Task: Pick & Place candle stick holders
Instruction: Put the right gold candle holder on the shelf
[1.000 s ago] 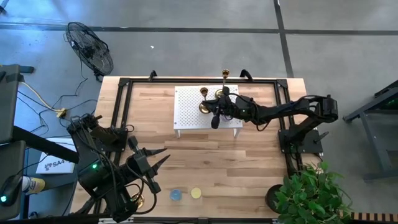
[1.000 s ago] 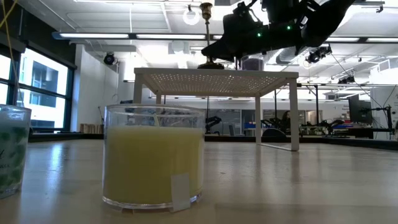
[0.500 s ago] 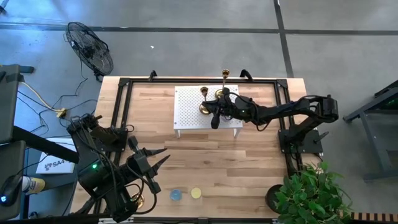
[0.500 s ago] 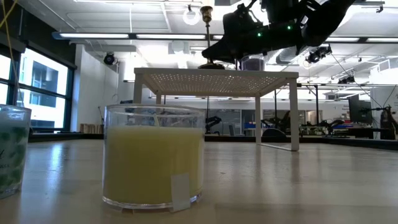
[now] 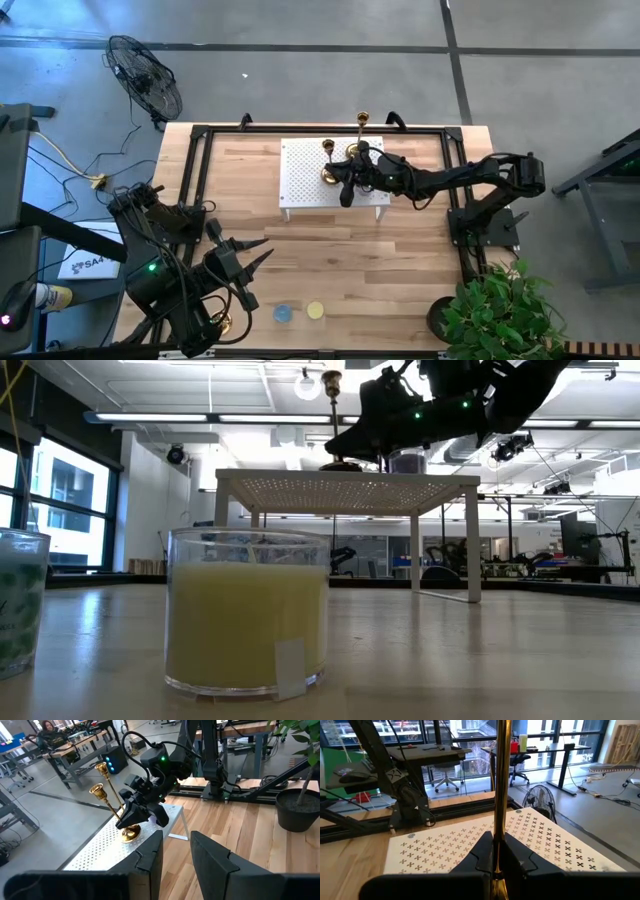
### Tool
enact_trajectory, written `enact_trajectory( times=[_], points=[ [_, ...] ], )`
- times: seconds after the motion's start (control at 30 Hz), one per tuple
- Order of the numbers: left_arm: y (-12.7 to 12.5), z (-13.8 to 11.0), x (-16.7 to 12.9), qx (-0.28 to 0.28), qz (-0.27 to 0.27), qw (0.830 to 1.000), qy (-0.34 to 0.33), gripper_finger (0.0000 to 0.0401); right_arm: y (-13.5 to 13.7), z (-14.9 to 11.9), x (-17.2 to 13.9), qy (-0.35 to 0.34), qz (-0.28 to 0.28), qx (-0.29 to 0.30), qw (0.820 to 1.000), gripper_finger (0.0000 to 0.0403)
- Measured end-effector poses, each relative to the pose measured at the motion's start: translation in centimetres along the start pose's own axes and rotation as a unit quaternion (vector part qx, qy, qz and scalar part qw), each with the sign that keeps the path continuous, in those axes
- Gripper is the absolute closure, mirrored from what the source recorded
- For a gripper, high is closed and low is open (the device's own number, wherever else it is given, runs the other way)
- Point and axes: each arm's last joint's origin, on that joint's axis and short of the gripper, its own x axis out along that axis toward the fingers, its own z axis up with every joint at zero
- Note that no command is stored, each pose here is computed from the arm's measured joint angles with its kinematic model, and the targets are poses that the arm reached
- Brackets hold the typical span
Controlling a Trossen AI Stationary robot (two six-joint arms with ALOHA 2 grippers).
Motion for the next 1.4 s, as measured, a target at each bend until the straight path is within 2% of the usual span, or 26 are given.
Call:
enact_trajectory(
  times=[0.4,0.7,0.9,1.03,1.4],
  points=[
    [0.0,0.0,0.0,0.000,0.000,1.000,0.000,0.0304,0.5,1.9,0.9,-0.007,0.041,-0.019,0.999,0.0393],
    [0.0,0.0,0.0,0.001,0.001,1.000,-0.002,0.0304,1.7,1.7,0.7,0.004,0.048,-0.033,0.998,0.0393],
    [0.0,0.0,0.0,0.002,0.001,1.000,-0.001,0.0304,3.0,1.7,0.5,-0.002,0.027,-0.051,0.998,0.0393],
    [0.0,0.0,0.0,0.002,0.001,1.000,-0.001,0.0304,4.1,1.6,0.1,-0.001,-0.025,-0.083,0.996,0.0393],
    [0.0,0.0,0.0,0.002,0.001,1.000,-0.001,0.0304,9.8,2.6,-1.6,-0.022,-0.108,-0.147,0.983,0.0393]
  ],
)
